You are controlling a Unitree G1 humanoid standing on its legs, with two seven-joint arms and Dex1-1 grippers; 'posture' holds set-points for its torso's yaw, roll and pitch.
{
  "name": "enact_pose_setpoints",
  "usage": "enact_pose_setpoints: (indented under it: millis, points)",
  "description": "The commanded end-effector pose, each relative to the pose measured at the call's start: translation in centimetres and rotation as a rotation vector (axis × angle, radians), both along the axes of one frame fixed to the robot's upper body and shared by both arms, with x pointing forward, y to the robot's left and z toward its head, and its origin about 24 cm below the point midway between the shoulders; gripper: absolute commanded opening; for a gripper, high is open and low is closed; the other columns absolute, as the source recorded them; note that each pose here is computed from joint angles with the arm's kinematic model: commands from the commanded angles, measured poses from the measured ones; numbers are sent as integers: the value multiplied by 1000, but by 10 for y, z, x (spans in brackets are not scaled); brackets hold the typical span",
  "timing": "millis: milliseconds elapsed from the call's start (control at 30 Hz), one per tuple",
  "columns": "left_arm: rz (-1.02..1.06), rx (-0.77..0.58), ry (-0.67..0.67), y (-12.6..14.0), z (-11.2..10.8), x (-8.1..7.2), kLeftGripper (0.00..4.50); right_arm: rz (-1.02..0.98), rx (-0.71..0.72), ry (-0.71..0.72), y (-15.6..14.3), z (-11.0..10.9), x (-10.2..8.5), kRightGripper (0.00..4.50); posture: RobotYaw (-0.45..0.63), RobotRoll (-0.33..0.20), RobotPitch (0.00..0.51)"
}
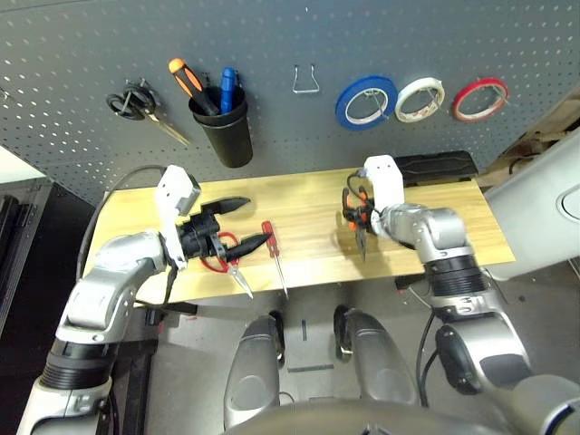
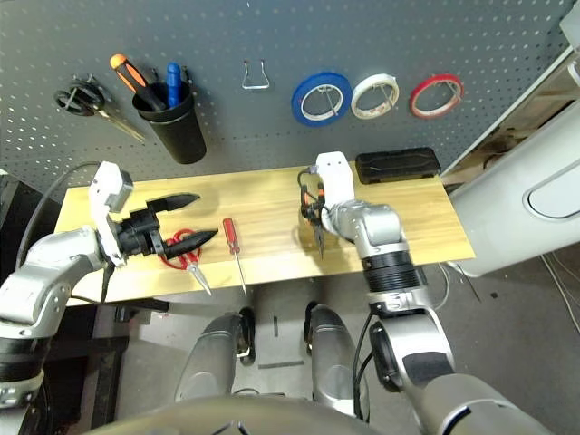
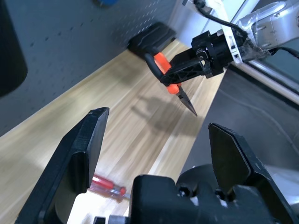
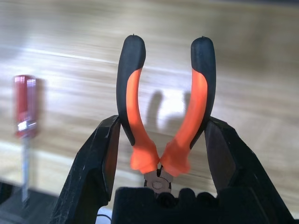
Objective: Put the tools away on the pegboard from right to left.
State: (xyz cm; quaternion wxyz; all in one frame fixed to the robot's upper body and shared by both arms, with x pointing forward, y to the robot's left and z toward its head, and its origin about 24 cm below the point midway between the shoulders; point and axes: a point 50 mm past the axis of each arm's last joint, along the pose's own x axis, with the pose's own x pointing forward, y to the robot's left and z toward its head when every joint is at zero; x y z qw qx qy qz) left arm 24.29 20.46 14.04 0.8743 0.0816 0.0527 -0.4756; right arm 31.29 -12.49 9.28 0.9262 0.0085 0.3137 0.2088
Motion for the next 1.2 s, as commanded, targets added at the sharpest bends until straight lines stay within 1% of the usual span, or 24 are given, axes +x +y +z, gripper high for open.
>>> enact_pose_setpoints:
  millis: [33,133,233,300,433,467,600,767,900,967,1033,1200]
  points:
    - [-20,-20,-50,-2,18,0,4500,144,21,-92,6,18,-11,3031,2,0,109]
    - [-11,-8,-73,1,26,4,4500,232,40,-178,10,34,-16,3031,-3,0,104]
    - [-6,-31,-78,3,33,5,4500,316,93,-302,16,53,-17,3031,0,0,100]
    - [-7,-50,-70,4,36,4,4500,351,125,-385,18,66,-16,3031,1,0,99]
    - [-36,-99,-38,4,45,0,4500,371,127,-484,17,82,-11,3031,0,0,98]
    - [-33,-107,-43,5,48,0,4500,380,124,-530,17,87,-9,3031,-1,0,100]
    - [-28,-109,-50,9,54,1,4500,416,152,-646,24,104,-6,3031,3,0,97]
    - [-16,-140,-79,11,62,4,4500,420,190,-754,30,118,-2,3031,9,0,101]
    - [-2,-146,-78,16,63,2,4500,393,196,-918,34,140,8,3031,5,0,105]
    - [12,-154,-79,18,64,2,4500,387,190,-985,35,148,11,3031,7,0,104]
    - [22,-161,-86,20,65,2,4500,379,185,-1018,36,152,14,3031,9,0,107]
    - [43,-153,-105,28,72,3,4500,369,136,-1193,43,173,22,3031,14,0,113]
